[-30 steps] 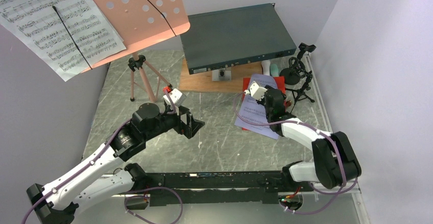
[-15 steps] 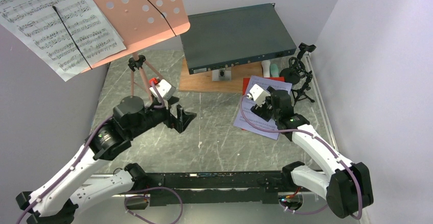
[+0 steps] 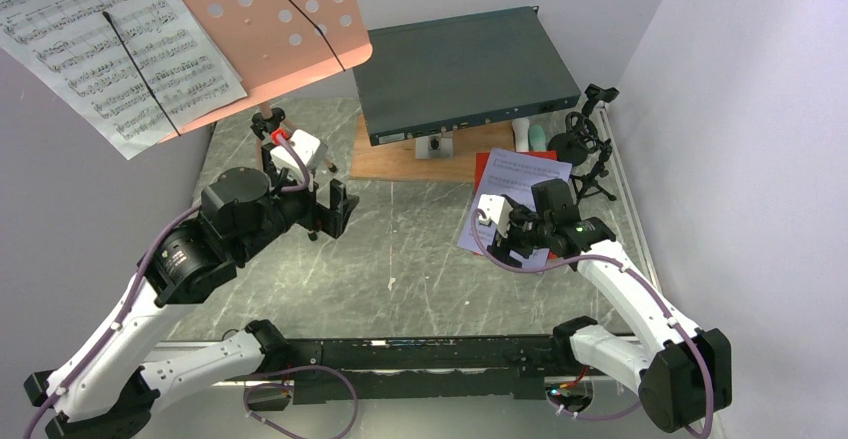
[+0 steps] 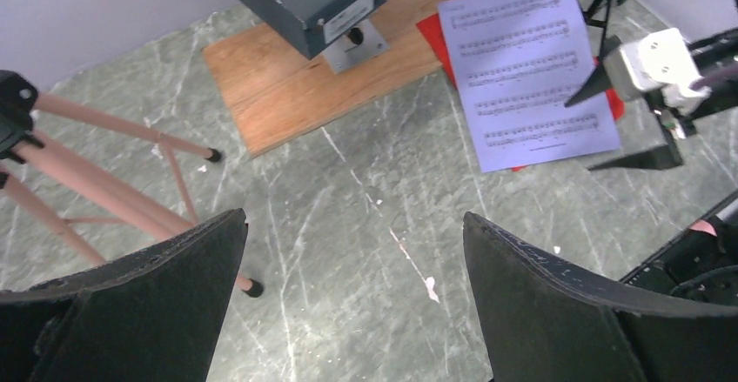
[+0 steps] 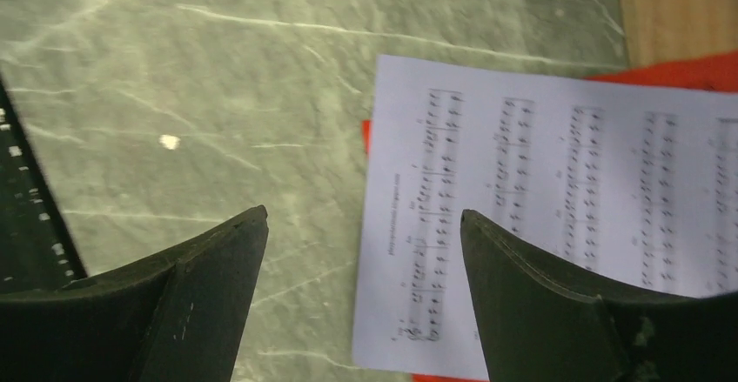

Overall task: Pack up the instrument practice props
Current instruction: Place the sheet music at the center of the board, then pick up the sheet music from the music stand.

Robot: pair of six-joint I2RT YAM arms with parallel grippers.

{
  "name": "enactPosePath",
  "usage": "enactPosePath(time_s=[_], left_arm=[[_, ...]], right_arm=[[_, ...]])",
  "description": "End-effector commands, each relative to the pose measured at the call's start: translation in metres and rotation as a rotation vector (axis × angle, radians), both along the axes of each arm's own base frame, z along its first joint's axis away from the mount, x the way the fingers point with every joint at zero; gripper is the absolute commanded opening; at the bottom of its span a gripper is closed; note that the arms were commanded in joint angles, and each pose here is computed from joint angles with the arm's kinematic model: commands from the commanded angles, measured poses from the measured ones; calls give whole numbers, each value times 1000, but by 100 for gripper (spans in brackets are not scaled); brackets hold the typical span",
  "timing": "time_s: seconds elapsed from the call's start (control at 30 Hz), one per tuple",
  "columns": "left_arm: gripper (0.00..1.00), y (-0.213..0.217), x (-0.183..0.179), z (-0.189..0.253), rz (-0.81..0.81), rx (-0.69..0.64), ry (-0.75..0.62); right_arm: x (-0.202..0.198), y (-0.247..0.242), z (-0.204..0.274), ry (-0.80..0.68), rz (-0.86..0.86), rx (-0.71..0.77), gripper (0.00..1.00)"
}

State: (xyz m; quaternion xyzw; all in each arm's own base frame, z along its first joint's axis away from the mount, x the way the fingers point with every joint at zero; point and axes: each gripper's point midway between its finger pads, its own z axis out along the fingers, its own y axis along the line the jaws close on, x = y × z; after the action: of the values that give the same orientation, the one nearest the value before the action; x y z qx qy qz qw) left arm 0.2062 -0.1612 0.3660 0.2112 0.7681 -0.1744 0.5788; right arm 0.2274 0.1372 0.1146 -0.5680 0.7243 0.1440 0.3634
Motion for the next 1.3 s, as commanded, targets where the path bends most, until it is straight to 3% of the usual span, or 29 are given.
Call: enactPosePath(time_s=[0.0,0.17,0.43,0.57,0.83,1.27], left_arm=[[99,22,7,9,111,48,-13],[99,47,16,25,269,72,-24],[99,67,20,52,385,49,-62],[99,84,29,70,468,132,-115],[99,78,48,109,483,202,-219],[91,121,65,158,889,380,-276]], right_arm=[[-20,21,21,35,138,114,85],[-25,24,18,56,156,128,85],[-25,25,17,60,158,132,85],[-26,26,17,65,165,137,85],[-27,27,20,61,175,147,85],[-31,29,22,63,194,155,85]])
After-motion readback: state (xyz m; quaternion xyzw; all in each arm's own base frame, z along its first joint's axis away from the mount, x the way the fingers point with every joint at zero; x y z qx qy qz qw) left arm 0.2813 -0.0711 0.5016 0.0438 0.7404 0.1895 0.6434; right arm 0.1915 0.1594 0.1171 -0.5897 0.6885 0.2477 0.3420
